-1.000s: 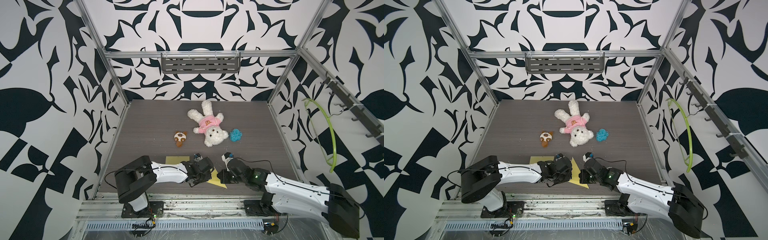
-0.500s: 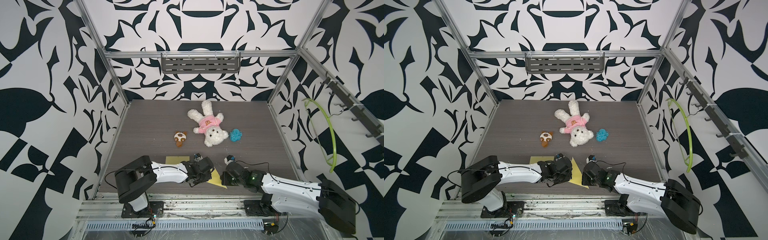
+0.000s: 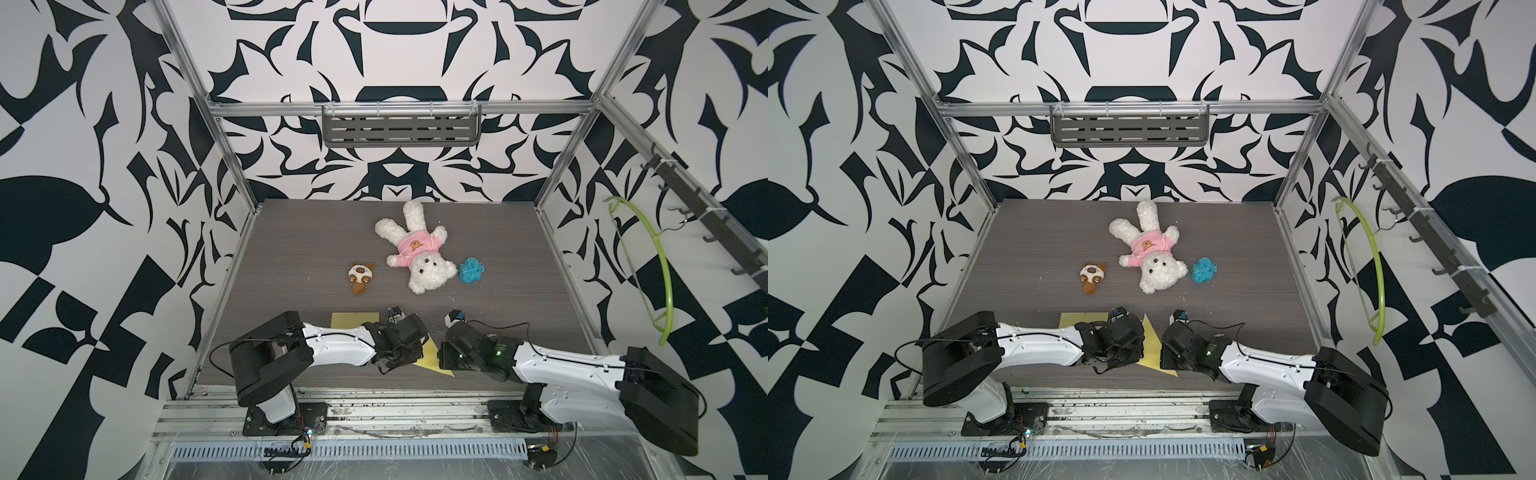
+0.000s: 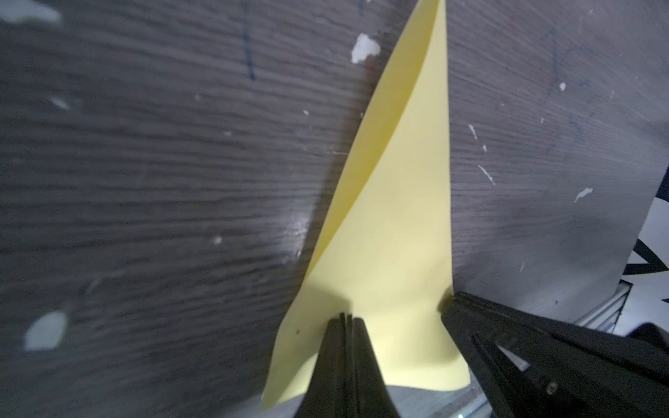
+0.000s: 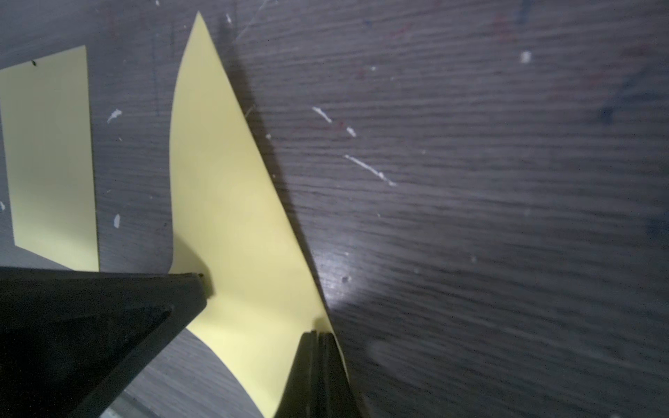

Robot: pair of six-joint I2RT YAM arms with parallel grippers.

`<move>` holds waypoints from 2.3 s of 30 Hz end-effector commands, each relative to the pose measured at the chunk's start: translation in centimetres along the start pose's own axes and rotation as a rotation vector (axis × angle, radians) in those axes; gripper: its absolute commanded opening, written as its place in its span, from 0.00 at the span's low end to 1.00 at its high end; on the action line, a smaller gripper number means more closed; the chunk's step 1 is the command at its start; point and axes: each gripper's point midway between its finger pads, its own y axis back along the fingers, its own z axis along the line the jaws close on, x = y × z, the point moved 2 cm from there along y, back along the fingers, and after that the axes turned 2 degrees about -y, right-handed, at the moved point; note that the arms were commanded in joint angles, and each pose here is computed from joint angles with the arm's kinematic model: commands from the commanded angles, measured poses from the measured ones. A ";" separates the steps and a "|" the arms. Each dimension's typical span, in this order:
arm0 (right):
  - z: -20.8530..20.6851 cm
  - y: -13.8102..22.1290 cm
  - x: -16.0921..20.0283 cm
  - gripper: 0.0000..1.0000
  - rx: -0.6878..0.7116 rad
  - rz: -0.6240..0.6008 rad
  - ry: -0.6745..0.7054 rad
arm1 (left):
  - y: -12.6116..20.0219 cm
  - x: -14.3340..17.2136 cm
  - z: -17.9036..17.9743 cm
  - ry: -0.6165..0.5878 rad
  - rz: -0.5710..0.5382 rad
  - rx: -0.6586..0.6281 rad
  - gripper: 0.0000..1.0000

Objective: Fold the square paper diagonally
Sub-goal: Fold the paper at the center of the board.

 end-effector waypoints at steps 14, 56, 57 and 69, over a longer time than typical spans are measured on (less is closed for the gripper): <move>-3.9 0.7 3.8 0.00 0.089 0.056 0.002 | -1.4 4.3 9.3 -0.006 0.165 -0.335 0.00; -2.4 2.0 4.9 0.00 0.056 0.124 0.090 | -1.4 4.3 9.4 -0.011 0.165 -0.340 0.00; -2.7 2.0 5.1 0.00 0.070 0.131 0.094 | -1.4 4.3 9.3 -0.011 0.165 -0.338 0.00; 1.5 5.5 1.2 0.00 -0.001 -0.007 0.191 | -1.4 4.0 9.0 -0.053 0.164 -0.342 0.00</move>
